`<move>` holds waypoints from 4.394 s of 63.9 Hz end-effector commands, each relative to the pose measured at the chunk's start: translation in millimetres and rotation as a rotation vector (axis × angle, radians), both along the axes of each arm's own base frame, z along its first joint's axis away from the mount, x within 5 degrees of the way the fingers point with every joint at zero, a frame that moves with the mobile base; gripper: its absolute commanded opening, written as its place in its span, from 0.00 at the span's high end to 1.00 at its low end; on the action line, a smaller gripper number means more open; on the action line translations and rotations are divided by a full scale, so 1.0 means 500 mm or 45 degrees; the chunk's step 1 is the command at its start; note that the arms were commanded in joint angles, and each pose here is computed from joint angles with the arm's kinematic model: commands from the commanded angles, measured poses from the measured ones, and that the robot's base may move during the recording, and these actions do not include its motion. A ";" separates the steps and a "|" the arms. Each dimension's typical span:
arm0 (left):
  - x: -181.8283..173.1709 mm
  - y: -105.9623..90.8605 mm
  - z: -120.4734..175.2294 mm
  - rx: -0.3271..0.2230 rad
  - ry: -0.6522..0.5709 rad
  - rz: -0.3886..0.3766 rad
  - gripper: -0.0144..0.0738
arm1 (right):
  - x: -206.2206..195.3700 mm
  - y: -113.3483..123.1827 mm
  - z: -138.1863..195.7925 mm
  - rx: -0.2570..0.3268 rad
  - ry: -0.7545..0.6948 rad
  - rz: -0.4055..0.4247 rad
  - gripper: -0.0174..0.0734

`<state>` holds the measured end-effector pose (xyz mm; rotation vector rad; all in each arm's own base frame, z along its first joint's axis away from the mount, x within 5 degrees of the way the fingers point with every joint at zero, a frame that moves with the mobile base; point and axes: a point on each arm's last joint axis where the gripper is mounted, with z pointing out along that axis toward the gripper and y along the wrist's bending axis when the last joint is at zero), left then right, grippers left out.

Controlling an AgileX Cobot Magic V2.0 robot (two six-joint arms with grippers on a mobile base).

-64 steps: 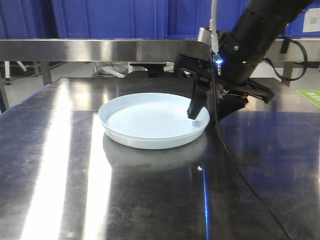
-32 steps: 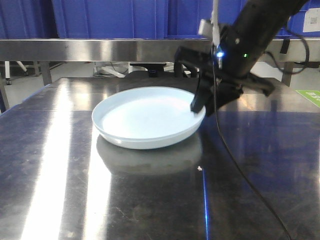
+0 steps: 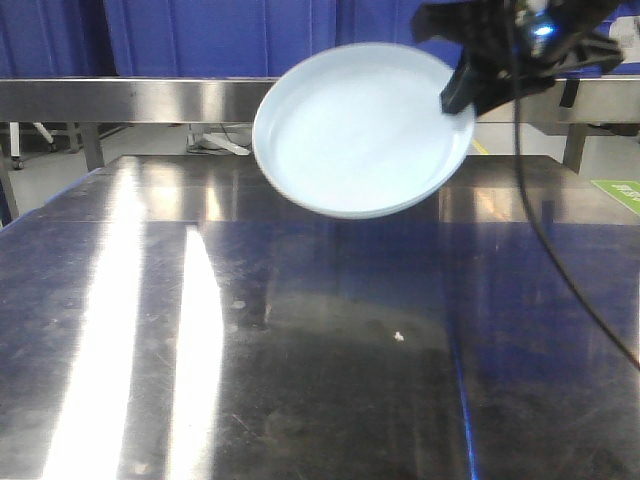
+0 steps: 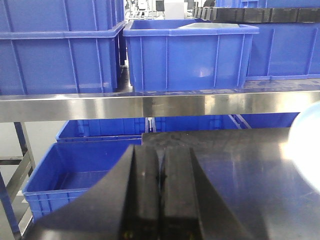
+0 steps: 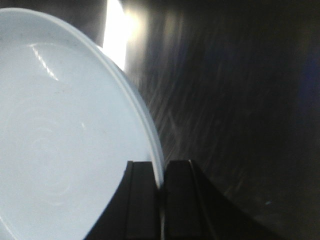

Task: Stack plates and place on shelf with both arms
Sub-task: 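Lift the plate stack up high with the right gripper, then drive the base away from the table holding the plates aloft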

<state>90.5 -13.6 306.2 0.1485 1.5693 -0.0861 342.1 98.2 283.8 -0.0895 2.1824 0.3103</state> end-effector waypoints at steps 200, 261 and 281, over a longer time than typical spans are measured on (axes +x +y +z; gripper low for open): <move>-0.001 0.002 0.033 -0.031 -0.130 0.013 0.75 | -0.450 -0.134 0.073 0.174 -0.783 -0.052 0.75; -0.001 0.002 0.033 -0.031 -0.130 0.013 0.75 | -0.450 -0.134 0.073 0.174 -0.783 -0.052 0.75; -0.001 0.002 0.033 -0.031 -0.130 0.013 0.75 | -0.450 -0.134 0.073 0.174 -0.783 -0.052 0.75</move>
